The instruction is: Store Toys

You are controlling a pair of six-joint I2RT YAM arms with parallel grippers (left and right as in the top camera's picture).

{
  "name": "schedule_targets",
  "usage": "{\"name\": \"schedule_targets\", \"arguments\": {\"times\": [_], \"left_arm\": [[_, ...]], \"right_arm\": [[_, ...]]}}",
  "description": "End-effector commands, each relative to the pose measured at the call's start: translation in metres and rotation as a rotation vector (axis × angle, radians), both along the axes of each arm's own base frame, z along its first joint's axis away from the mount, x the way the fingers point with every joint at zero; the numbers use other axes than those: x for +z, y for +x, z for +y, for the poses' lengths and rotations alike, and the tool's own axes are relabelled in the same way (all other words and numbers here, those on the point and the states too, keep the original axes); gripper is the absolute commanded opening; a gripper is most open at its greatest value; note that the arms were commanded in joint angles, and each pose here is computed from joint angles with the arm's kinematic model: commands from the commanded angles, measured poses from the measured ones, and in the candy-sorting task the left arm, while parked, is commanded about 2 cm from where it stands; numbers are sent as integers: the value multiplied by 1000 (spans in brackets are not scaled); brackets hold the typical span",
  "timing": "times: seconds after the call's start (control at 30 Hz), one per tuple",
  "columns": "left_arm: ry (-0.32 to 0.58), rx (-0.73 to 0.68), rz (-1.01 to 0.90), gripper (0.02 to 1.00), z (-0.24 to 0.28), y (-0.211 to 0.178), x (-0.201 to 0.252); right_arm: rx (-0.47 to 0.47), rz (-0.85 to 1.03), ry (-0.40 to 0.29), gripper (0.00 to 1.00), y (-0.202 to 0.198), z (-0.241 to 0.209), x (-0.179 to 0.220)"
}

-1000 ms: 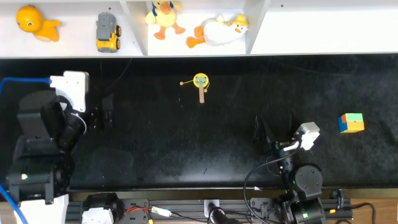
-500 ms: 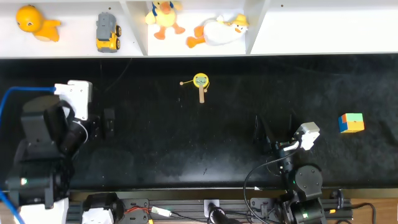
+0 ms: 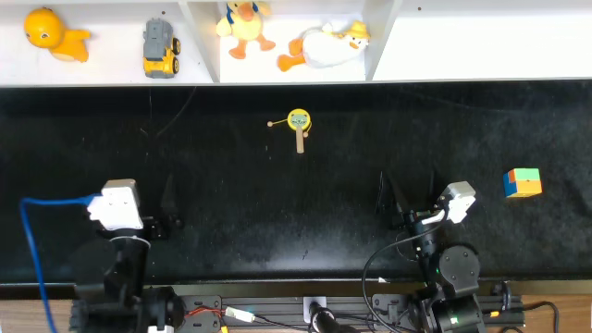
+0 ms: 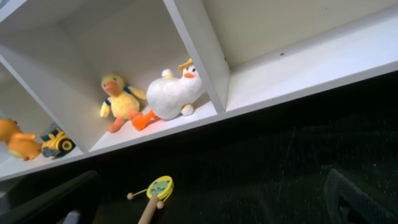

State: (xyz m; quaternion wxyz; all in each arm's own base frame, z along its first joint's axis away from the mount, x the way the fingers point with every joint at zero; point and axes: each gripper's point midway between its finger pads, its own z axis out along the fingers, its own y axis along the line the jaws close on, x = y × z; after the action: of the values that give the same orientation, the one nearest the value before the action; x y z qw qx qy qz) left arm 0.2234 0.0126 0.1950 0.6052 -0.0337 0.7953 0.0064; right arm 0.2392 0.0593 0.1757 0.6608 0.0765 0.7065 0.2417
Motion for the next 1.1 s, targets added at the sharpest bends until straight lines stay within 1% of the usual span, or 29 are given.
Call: {"name": "schedule_targets", "arguments": {"times": [0.03,0.33,0.37,1.1], "left_arm": [[-22,24,-87,998,3,7,-18],[-19,9,-200,998,1,22,-37],[-38,14,-195,998,1,22,-39],[-37,9,-194,996,0,22,-39]], "right_arm": [[11,1,-4,996,0,2,-4],[11,1,-4,996,0,2,-4],[11,1,-4,996,0,2,-4],[11,1,-4,996,0,2,-4]]}}
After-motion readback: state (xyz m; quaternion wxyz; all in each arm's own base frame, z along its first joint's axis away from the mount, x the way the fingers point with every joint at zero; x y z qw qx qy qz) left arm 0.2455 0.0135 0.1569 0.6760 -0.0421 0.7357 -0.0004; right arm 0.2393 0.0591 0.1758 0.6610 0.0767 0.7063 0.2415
